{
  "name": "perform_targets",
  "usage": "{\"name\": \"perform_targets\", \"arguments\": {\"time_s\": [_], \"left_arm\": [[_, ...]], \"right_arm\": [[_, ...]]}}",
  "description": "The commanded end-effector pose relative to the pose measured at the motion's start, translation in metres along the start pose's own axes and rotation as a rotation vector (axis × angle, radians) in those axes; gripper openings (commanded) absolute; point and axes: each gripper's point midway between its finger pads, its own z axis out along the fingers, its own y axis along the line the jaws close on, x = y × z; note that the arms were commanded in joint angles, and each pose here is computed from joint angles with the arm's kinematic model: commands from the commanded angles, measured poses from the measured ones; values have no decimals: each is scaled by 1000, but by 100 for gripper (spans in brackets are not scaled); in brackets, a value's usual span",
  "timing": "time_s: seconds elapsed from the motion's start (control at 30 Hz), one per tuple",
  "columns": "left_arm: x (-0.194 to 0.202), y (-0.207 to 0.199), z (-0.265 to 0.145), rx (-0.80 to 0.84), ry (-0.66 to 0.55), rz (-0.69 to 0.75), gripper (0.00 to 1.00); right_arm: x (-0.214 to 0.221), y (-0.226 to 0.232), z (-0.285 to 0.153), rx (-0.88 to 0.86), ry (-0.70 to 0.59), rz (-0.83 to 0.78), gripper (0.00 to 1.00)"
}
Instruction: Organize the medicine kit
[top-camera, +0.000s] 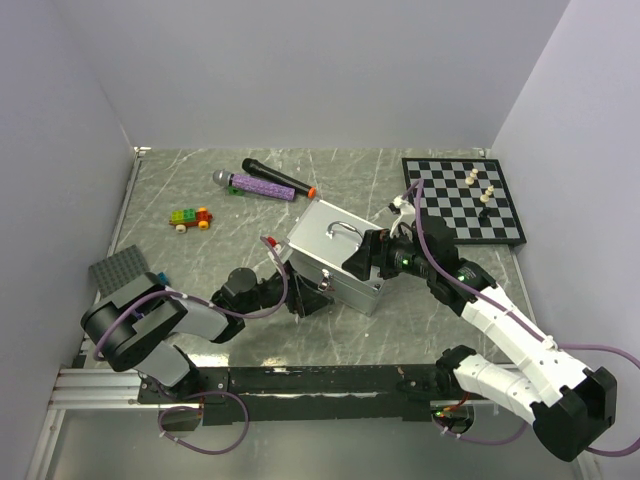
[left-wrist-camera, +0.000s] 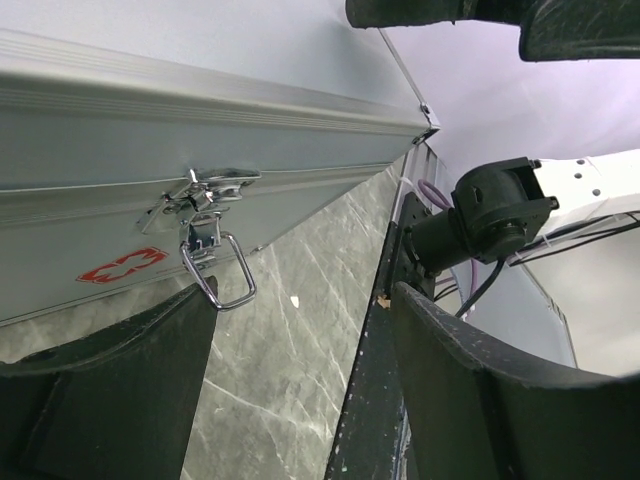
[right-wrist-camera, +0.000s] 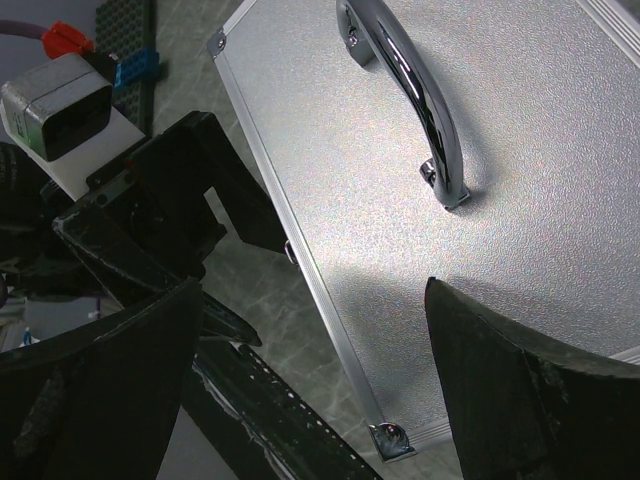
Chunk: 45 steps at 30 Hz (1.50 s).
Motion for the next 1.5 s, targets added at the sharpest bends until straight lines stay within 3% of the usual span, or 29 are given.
{"name": "perform_targets", "arguments": {"time_s": [0.0, 1.47], "left_arm": [[-8, -15, 2, 60, -19, 26, 74], [-51, -24, 15, 47, -153, 77, 77]], "right_arm": [[-5, 5, -5, -11, -29, -11, 98], [-2, 4, -5, -11, -32, -3, 98]]}}
